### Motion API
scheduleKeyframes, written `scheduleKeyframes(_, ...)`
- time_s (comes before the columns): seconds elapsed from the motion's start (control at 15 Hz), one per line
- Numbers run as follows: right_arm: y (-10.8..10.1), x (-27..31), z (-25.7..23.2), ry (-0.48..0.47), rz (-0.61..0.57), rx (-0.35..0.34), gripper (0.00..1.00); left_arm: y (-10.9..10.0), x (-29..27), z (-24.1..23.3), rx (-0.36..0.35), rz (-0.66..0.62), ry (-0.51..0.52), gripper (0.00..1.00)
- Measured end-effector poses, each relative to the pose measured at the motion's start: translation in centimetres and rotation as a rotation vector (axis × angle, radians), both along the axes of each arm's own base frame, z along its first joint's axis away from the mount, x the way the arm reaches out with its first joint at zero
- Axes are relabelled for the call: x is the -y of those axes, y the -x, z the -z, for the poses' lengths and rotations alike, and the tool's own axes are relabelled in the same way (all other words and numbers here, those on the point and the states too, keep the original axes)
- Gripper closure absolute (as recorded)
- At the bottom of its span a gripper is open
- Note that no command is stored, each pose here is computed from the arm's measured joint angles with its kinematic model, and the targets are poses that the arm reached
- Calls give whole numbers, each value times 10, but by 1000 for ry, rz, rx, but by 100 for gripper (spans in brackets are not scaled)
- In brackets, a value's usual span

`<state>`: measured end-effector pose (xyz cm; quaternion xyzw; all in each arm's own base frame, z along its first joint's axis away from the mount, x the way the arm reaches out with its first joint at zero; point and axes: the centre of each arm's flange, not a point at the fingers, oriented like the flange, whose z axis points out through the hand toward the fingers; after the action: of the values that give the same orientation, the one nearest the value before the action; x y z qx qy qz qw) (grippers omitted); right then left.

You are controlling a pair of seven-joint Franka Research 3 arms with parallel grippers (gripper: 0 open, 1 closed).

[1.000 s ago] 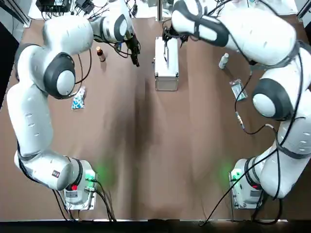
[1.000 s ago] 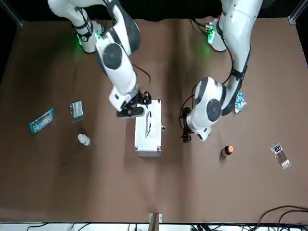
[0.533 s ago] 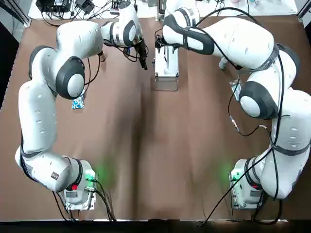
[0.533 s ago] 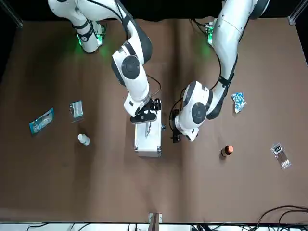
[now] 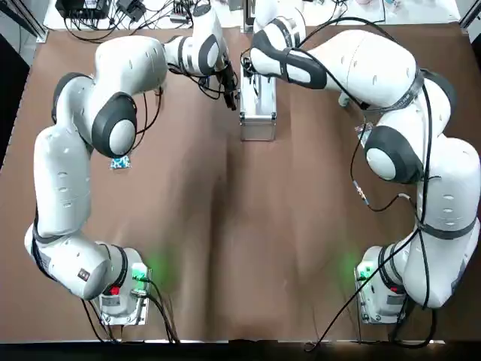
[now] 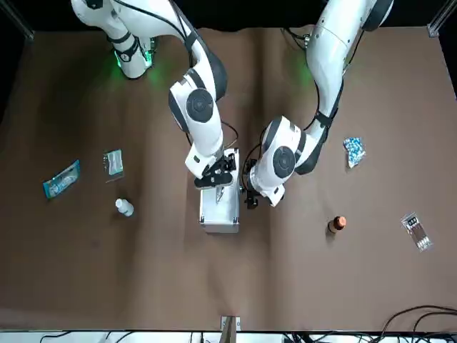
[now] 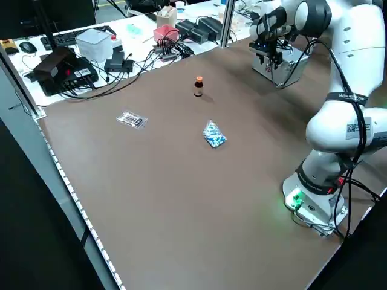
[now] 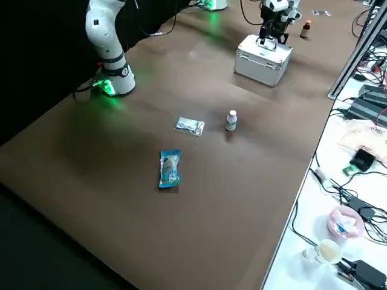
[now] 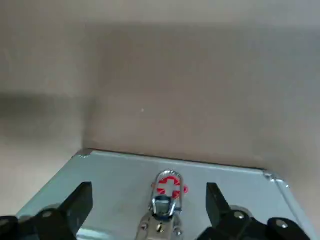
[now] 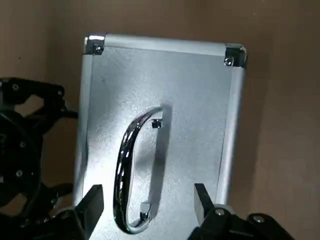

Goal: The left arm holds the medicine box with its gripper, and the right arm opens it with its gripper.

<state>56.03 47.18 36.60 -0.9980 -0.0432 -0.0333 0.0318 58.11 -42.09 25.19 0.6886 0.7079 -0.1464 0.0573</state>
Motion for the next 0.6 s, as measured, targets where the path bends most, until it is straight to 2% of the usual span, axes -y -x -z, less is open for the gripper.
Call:
scheduleKeyframes(0.2, -5, 6, -1, 5, 8, 7, 23, 8, 11, 2, -6, 14, 6, 0)
scheduleKeyframes(0.33, -7, 8, -1, 6, 7, 8, 23, 10, 14, 3, -7, 18, 7, 0)
scheduleKeyframes(0.47, -10, 11, -2, 7, 12, 10, 28, 11, 15, 4, -7, 20, 7, 0)
scheduleKeyframes(0.53, -12, 13, -2, 7, 16, 10, 29, 11, 15, 4, -7, 20, 7, 3)
scheduleKeyframes(0.6, -14, 17, -2, 8, 21, 10, 29, 11, 15, 4, -6, 19, 6, 12)
